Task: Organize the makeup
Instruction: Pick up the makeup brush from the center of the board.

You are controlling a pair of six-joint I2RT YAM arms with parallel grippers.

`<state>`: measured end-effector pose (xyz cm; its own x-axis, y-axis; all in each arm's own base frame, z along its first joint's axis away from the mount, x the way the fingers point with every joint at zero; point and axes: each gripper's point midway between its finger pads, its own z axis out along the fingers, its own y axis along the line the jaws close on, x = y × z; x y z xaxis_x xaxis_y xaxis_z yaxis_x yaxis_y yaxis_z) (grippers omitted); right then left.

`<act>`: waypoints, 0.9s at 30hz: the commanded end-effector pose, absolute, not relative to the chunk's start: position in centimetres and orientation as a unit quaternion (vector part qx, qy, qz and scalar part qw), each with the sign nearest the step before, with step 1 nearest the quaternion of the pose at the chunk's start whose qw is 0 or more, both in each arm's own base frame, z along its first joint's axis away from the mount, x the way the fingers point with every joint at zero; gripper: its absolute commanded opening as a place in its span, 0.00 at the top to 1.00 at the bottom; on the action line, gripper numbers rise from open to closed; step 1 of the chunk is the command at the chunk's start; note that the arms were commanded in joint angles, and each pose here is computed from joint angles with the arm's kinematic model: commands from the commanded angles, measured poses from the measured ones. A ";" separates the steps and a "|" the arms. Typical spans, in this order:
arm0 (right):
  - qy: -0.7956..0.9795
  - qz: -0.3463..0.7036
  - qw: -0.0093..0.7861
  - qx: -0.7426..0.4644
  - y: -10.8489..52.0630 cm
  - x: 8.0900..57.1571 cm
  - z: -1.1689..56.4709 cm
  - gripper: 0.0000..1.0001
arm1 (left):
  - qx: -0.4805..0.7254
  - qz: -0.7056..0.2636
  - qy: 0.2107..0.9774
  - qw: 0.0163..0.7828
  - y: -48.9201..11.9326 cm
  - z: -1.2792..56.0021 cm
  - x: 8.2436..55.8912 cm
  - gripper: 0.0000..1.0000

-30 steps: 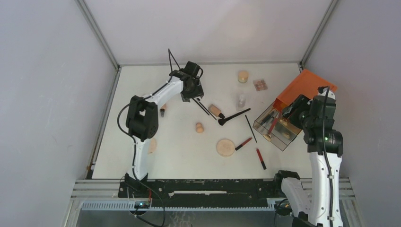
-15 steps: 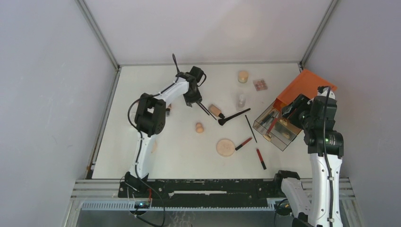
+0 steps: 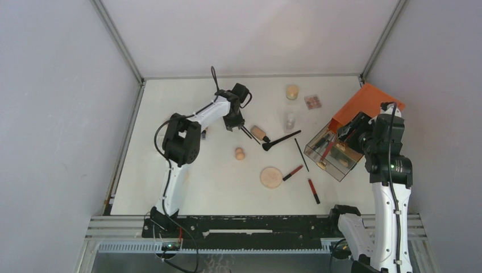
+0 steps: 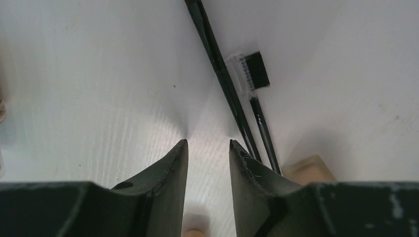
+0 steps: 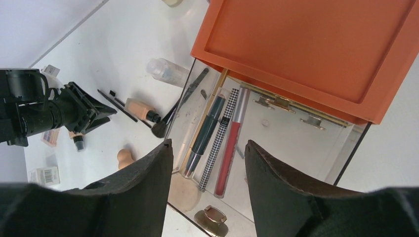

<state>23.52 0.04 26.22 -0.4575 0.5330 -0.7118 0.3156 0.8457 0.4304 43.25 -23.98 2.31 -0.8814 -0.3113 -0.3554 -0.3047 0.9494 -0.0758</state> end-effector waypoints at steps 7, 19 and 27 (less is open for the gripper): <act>0.827 0.132 0.491 0.242 0.2 24.4 28.7 0.38 | -0.163 -0.046 0.958 0.232 -26.9 6.1 44.0 0.56; 0.826 0.126 0.491 0.245 0.0 24.1 28.6 0.38 | -0.171 -0.007 0.966 0.191 -25.7 2.4 42.7 0.61; 0.826 0.130 0.490 0.246 0.1 24.2 28.3 0.38 | -0.175 0.020 0.965 0.192 -23.7 2.6 41.3 0.76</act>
<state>23.75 0.18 26.43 -0.4543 0.5320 -0.7146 0.3040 0.8465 0.4370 42.07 -25.32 1.87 -0.8771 -0.3181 -0.3600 -0.3179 0.9461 -0.0617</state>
